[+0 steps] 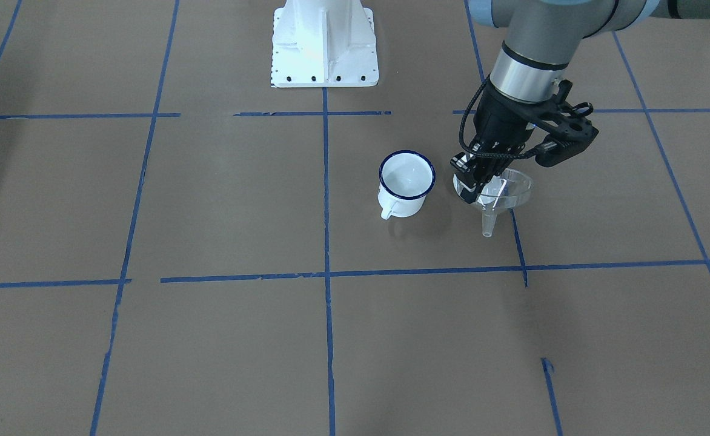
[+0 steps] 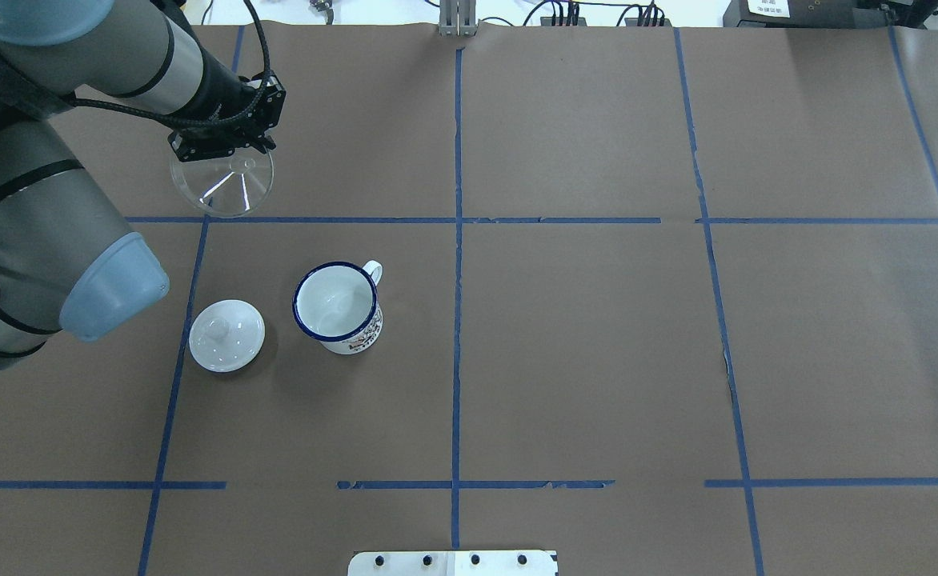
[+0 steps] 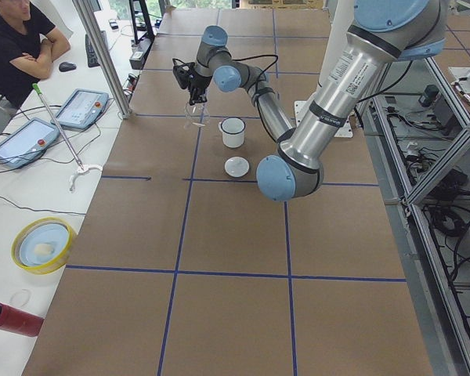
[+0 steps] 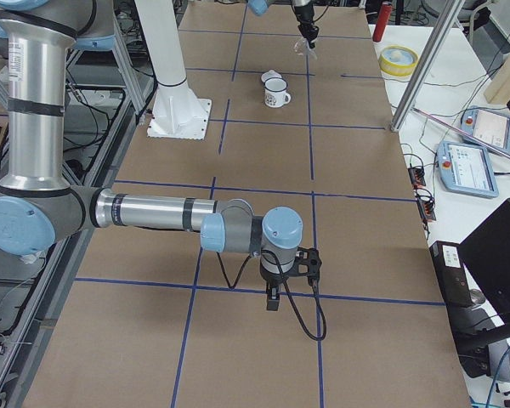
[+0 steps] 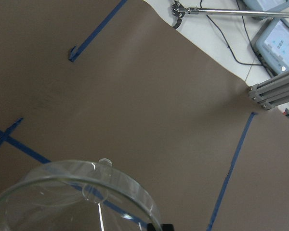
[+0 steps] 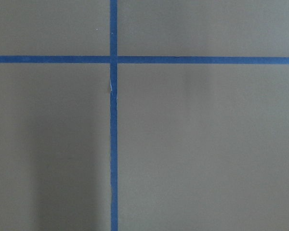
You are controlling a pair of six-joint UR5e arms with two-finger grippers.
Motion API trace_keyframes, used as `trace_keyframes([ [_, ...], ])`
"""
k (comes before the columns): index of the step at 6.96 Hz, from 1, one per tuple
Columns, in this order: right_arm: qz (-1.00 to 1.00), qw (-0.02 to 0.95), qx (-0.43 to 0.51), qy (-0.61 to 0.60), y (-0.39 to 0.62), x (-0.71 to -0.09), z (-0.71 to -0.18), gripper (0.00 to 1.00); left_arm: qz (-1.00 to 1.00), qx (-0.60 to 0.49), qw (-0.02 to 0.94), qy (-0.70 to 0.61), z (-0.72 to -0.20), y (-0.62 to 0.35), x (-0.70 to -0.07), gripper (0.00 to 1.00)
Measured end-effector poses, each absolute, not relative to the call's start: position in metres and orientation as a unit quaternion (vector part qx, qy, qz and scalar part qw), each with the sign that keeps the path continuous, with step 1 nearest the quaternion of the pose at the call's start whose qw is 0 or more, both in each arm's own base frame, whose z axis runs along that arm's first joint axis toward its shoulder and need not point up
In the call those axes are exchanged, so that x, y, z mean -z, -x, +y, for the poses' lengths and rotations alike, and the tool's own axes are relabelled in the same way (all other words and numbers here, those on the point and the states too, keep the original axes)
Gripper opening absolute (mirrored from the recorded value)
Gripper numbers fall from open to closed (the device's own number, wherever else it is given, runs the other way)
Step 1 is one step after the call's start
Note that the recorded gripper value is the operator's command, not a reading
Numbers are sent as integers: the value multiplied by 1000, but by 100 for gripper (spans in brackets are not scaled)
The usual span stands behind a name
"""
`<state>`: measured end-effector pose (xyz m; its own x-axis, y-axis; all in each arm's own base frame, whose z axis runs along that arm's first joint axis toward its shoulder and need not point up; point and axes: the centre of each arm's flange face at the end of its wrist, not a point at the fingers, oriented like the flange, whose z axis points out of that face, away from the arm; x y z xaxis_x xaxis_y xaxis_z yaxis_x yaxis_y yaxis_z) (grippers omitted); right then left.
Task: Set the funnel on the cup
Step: 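Lift the funnel and carry it over the open mug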
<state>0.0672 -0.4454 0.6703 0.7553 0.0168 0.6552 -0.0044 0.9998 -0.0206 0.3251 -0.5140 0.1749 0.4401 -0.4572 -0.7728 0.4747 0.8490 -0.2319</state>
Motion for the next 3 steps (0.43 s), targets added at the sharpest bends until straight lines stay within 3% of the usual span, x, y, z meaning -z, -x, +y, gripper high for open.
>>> trace_keyframes([
  [3, -350, 937, -6, 9, -67, -670, -445, 100, 435, 200, 876, 51, -469, -380, -154, 0],
])
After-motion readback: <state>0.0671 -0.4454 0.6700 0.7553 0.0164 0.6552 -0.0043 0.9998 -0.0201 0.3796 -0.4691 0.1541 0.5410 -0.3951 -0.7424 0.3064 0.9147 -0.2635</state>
